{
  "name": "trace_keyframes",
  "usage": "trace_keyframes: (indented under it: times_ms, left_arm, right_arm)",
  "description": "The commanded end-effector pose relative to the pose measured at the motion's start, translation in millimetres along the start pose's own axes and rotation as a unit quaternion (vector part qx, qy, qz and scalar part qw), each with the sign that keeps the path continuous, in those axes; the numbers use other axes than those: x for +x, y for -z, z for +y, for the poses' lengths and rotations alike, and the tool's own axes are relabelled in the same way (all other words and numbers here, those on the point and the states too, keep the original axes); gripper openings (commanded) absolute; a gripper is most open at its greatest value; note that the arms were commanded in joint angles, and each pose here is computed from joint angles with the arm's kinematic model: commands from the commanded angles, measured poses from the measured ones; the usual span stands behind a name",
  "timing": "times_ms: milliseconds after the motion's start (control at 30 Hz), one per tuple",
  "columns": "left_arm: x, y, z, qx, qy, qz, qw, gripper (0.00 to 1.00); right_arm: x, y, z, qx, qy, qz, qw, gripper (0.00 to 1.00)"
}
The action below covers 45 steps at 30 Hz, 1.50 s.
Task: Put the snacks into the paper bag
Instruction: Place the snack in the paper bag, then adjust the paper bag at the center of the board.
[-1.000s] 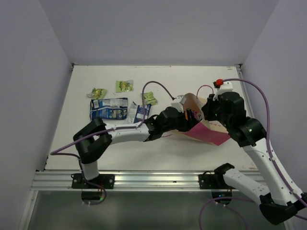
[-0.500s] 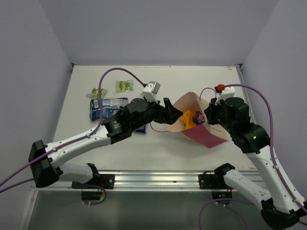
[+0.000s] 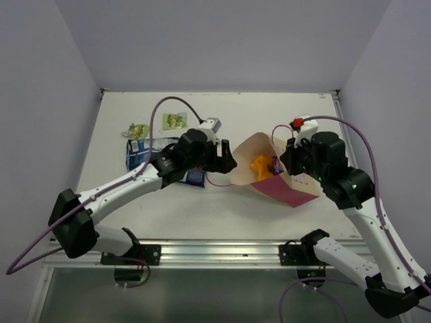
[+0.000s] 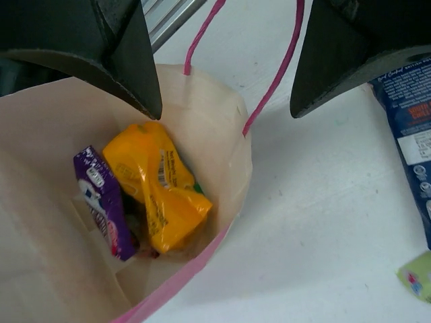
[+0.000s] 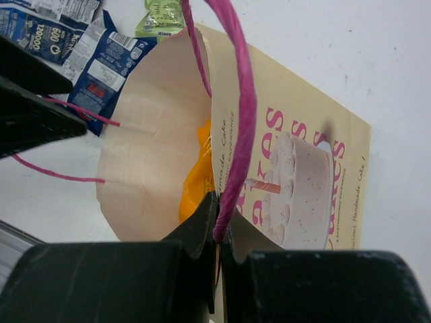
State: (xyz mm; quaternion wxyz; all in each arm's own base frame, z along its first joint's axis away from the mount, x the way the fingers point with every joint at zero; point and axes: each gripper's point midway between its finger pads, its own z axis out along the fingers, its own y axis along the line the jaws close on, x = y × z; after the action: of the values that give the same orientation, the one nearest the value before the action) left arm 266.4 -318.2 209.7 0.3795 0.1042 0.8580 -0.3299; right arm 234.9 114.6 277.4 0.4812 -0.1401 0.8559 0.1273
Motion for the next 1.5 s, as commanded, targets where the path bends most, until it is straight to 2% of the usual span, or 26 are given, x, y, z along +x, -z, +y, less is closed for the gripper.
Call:
trace_keyframes:
  times_ms: [0,133,233,333,400,433,467,533,633,767,867,933,1033,1133,1200,1267,1333,1467]
  left_arm:
    - [29,-16,-2,0.03,-0.003,0.043,0.999,0.8]
    - [38,-44,9,0.013,-0.002,0.053,0.999,0.74]
    - [38,-63,13,0.001,-0.001,0.056,0.998,0.64]
    - [40,-73,7,0.013,0.0,0.069,0.998,0.48]
    - [42,-77,2,0.029,0.002,0.073,0.997,0.32]
    - [43,-77,1,0.03,0.002,0.076,0.997,0.19]
    - [40,-76,-2,0.035,0.002,0.074,0.997,0.11]
    - [33,-69,-8,0.041,0.001,0.068,0.997,0.0]
    - [7,-52,-20,0.039,-0.011,0.054,0.998,0.0]
    - [-52,-19,-57,0.063,-0.033,0.007,0.997,0.0]
    - [-68,-17,-58,0.043,-0.045,-0.008,0.998,0.0]
    - [-58,-26,-54,0.037,-0.044,0.032,0.998,0.0]
    - [-67,-21,-74,0.071,-0.038,0.017,0.997,0.0]
    - [-65,-16,-80,0.082,-0.033,0.032,0.996,0.0]
    - [-75,-3,-92,0.1,-0.035,0.01,0.994,0.0]
    - [-80,-5,-86,0.076,-0.033,-0.006,0.997,0.0]
    - [-77,-7,-83,0.083,-0.032,0.019,0.996,0.0]
    - [-72,-13,-75,0.072,-0.026,0.016,0.997,0.0]
  right_arm:
    - [-35,10,13,-0.034,0.014,-0.057,0.998,0.0]
    - [-32,7,17,-0.046,0.013,-0.053,0.997,0.0]
    - [-30,6,19,-0.052,0.012,-0.053,0.997,0.0]
    - [-29,5,19,-0.052,0.01,-0.056,0.997,0.0]
    - [-31,5,19,-0.054,0.01,-0.062,0.997,0.0]
    - [-31,4,19,-0.054,0.01,-0.064,0.996,0.0]
    - [-32,5,19,-0.052,0.009,-0.067,0.996,0.0]
    - [-33,3,11,-0.029,0.008,-0.069,0.997,0.0]
    - [-32,2,-6,0.019,0.005,-0.068,0.997,0.0]
    - [-28,2,-26,0.076,-0.003,-0.064,0.995,0.0]
    - [-31,5,-33,0.093,-0.011,-0.084,0.992,0.0]
    - [-28,3,-34,0.098,-0.015,-0.086,0.991,0.0]
    - [-26,1,-34,0.098,-0.015,-0.081,0.992,0.0]
    - [-31,2,-36,0.105,-0.012,-0.086,0.991,0.0]
    - [-33,3,-43,0.121,-0.003,-0.092,0.988,0.0]
    - [-33,-2,-45,0.129,0.001,-0.084,0.988,0.0]
    - [-33,-6,-42,0.122,0.002,-0.075,0.99,0.0]
    - [-41,-7,-38,0.112,-0.004,-0.082,0.99,0.0]
